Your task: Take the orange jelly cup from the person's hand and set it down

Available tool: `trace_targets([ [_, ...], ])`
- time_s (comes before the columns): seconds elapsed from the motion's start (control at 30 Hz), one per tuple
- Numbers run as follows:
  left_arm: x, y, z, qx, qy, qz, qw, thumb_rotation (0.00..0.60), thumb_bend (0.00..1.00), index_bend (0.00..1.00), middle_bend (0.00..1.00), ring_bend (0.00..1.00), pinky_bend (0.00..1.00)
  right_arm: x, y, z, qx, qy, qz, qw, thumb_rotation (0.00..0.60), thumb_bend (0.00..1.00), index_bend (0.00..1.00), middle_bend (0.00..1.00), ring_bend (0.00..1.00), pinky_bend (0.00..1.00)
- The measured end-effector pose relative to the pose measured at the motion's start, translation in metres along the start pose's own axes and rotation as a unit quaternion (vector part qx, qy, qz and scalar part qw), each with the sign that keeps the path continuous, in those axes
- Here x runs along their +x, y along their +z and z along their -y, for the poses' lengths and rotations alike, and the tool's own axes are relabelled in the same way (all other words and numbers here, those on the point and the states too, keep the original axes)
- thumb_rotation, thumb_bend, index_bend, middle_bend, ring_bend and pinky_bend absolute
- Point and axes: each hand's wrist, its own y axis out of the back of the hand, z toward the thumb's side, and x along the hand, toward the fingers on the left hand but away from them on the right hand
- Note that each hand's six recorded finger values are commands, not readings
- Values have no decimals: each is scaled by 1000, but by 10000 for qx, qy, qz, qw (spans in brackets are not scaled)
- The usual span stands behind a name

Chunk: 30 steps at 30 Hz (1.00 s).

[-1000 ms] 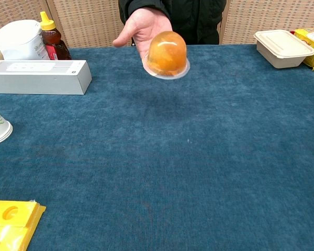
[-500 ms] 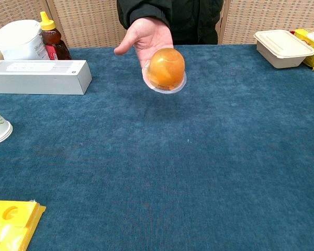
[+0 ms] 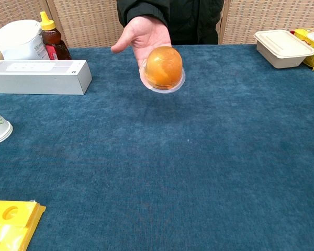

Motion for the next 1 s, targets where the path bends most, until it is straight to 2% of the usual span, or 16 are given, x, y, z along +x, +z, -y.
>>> trace_targets([
  [0.23,3,-2,-1,-44,-13,-48,10000,600,89,0,0,0,39,-55,44,4,104,266,-328,9991,600,20,38,82,36,139],
  [0.47,6,-4,-3,-110,-26,-106,9999,600,89,0,0,0,39,-93,91,28,68,560,-561,9968,600,28,75,110,61,173],
  [0.67,8,-6,-5,-162,-29,-135,9998,600,89,0,0,0,39,-112,126,51,11,752,-697,9947,600,35,108,137,86,205],
  [1.0,11,-9,-7,-214,-53,-170,9996,600,89,0,0,0,39,-137,163,78,168,946,-798,9922,600,76,152,180,135,273],
])
